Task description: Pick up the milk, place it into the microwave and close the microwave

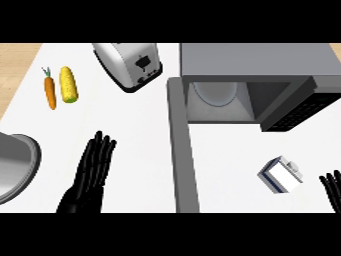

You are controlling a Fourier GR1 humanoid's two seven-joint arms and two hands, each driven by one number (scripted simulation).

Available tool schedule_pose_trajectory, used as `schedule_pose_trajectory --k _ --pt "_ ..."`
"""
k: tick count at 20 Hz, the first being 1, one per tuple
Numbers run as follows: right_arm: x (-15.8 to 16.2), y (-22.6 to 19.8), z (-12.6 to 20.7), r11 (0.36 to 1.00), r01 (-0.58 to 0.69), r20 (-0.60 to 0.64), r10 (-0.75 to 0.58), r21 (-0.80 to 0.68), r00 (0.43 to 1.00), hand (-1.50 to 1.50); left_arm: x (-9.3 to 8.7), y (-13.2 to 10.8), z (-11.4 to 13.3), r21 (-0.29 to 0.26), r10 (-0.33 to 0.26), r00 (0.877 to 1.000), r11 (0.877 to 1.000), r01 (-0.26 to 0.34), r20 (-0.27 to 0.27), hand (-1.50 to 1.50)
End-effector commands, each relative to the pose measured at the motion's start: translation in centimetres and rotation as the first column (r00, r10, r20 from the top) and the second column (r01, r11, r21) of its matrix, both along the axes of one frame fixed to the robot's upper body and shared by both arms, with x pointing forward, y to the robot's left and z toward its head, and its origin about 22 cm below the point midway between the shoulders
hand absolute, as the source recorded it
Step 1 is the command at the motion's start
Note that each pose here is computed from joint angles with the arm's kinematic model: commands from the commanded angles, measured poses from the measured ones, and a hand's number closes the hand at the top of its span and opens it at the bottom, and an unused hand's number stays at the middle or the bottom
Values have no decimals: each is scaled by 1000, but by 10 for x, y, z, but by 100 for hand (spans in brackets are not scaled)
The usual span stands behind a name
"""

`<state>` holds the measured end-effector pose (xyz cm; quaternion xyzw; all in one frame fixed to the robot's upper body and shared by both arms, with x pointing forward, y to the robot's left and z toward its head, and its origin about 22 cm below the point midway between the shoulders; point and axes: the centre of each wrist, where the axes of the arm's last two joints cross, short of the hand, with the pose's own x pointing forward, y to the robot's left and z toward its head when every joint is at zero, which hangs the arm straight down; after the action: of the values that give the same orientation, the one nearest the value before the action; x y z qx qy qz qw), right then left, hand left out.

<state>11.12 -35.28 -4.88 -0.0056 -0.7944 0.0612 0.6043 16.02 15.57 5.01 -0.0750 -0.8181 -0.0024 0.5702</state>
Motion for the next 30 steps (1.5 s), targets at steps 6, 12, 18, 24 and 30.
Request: schedule_pose_trajectory --k 6,12,18,24,30 --pt "45 -9 -33 999 13 12 -12 -31 1000 -150 -13 23 -4 -2 -33 999 999 33 -13 -150" --pt "56 -16 -54 997 46 10 -45 -59 999 -150 -21 42 -15 -24 -13 999 1000 12 -30 -150" --pt "100 -9 -77 991 91 35 -88 -96 996 -150 -17 56 1 -13 -14 1000 1000 14 -12 -150" --pt "80 -28 -93 989 131 61 -127 -67 990 150 -16 67 -28 -28 -9 999 1000 8 -36 -150" --pt "88 -15 -106 969 184 68 -175 -164 982 150 -25 83 -16 -35 -24 999 999 22 -48 -150"
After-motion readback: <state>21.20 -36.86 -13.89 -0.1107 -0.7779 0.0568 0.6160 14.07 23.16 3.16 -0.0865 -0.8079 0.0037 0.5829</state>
